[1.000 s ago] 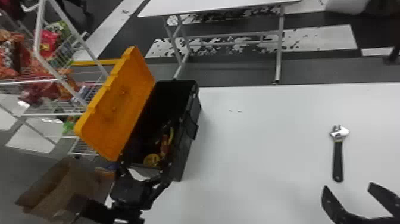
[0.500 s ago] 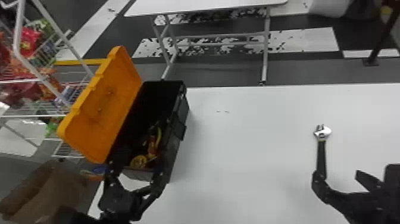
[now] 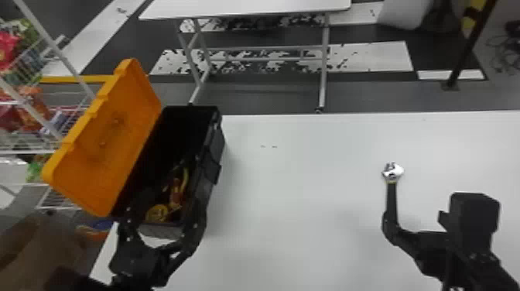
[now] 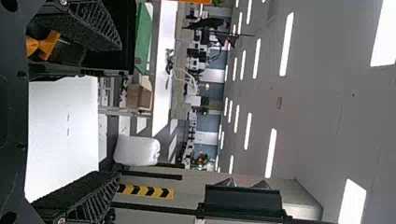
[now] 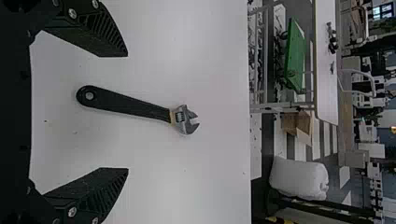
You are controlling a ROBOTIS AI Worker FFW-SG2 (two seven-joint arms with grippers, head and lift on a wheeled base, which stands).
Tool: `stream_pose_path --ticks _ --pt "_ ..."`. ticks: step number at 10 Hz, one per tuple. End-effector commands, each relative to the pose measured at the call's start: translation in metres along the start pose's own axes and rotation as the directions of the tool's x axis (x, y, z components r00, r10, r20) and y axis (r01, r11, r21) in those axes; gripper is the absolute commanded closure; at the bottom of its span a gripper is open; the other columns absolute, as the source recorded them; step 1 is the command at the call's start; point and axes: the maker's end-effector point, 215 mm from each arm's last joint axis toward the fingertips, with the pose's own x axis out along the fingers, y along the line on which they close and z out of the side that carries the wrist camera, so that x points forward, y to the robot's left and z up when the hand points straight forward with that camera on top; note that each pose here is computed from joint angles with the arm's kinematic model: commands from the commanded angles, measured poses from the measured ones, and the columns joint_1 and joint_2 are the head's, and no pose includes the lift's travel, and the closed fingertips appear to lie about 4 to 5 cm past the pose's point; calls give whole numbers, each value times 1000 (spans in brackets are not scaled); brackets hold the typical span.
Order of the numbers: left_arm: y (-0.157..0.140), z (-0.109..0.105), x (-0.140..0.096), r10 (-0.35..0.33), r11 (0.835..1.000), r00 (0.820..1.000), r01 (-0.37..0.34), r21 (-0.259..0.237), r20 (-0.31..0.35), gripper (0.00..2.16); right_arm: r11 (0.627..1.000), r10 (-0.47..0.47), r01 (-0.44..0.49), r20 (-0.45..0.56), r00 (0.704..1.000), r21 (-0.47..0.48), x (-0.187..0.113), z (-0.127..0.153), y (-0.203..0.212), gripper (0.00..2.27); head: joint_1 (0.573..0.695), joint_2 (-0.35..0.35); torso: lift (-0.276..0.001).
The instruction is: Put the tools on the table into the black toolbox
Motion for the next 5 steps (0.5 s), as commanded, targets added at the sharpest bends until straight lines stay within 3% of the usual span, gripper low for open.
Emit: stream_pose_path --ticks 1,5 --pt "-3 -2 4 -14 1000 1000 14 0 -8 36 1000 -10 10 -3 1000 -8 8 3 1 144 695 177 -75" --pt "-7 -5 6 -25 1000 1000 25 -6 -14 36 999 -26 26 -12 1000 -25 37 8 4 144 695 162 -75"
